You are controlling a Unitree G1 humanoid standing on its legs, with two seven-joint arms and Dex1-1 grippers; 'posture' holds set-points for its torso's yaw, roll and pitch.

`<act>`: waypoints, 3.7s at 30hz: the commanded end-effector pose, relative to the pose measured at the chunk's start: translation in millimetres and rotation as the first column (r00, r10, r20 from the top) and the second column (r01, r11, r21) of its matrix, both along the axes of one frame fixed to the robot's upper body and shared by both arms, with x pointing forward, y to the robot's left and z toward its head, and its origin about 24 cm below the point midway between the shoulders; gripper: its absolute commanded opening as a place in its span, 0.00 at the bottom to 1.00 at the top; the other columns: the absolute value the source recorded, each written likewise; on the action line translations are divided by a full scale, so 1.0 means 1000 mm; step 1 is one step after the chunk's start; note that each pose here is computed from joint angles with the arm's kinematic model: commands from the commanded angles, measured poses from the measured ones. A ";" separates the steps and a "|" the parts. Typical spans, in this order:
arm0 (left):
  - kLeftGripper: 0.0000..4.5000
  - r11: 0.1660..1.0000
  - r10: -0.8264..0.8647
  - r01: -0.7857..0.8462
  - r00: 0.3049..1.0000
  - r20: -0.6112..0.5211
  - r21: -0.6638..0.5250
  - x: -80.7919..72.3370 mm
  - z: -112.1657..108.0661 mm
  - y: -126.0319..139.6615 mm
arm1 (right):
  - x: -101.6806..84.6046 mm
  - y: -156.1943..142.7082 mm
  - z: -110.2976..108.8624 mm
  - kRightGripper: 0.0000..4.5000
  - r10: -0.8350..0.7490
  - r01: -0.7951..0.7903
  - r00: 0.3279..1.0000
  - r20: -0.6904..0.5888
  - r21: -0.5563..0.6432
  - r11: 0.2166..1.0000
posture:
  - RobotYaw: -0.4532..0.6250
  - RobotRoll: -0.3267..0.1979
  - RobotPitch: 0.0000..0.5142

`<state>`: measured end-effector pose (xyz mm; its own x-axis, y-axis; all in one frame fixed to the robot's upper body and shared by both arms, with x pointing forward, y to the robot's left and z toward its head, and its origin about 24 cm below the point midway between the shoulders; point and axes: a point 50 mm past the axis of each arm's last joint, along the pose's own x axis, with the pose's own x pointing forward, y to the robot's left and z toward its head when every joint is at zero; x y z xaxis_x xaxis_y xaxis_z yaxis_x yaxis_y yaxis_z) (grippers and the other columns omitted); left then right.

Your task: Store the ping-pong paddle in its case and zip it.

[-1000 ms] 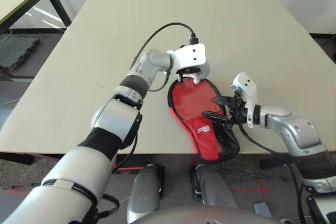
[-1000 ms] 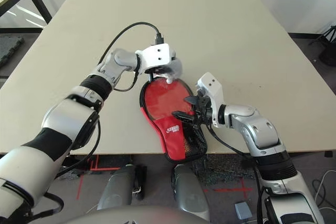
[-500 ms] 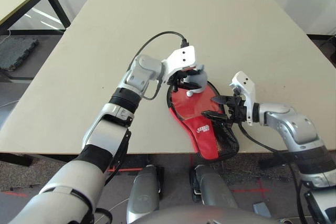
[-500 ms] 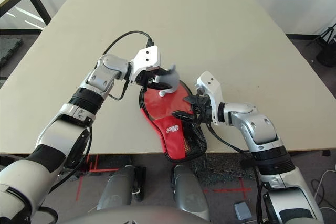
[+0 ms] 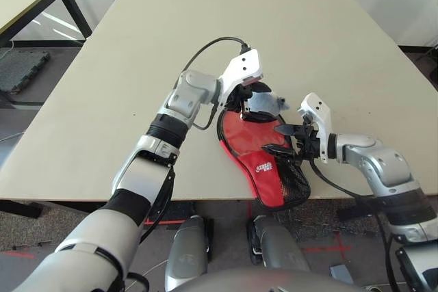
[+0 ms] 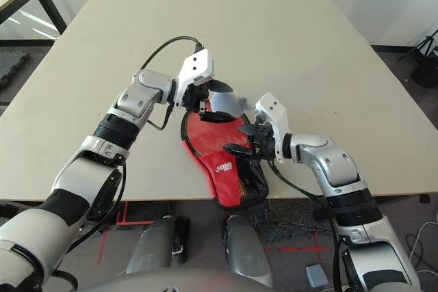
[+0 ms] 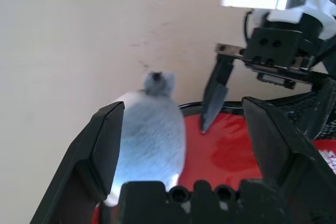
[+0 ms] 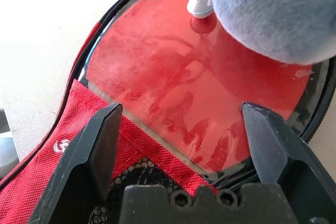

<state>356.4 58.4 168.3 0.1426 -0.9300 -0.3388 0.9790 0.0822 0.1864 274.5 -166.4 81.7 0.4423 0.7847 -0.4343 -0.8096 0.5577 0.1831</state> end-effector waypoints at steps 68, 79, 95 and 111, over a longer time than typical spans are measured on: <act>1.00 0.978 0.136 -0.094 0.964 -0.227 0.188 -0.043 -0.095 0.025 | 0.065 -0.015 0.071 1.00 -0.047 0.043 0.986 0.157 0.033 0.999 | 0.47 0.62 0.21; 1.00 0.977 0.138 -0.094 0.962 -0.234 0.191 -0.046 -0.096 0.026 | 0.076 -0.006 0.046 0.70 -0.043 0.041 0.997 0.065 0.046 0.998 | 0.48 0.62 0.22; 1.00 0.978 0.129 -0.081 0.959 -0.252 0.193 -0.052 -0.101 0.022 | 0.127 -0.006 0.065 0.00 -0.267 0.265 0.928 0.260 0.043 0.963 | 0.49 0.62 0.22; 1.00 0.976 0.131 -0.078 0.956 -0.263 0.201 -0.059 -0.106 0.019 | 0.131 -0.025 0.053 0.00 -0.409 0.437 0.839 0.359 0.004 0.900 | 0.52 0.62 0.22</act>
<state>306.6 74.9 87.8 0.1583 -0.8675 -0.4717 0.9851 0.1712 0.0159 404.7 -179.8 129.4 0.8209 0.5034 -0.2696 -0.5429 0.8344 -0.0950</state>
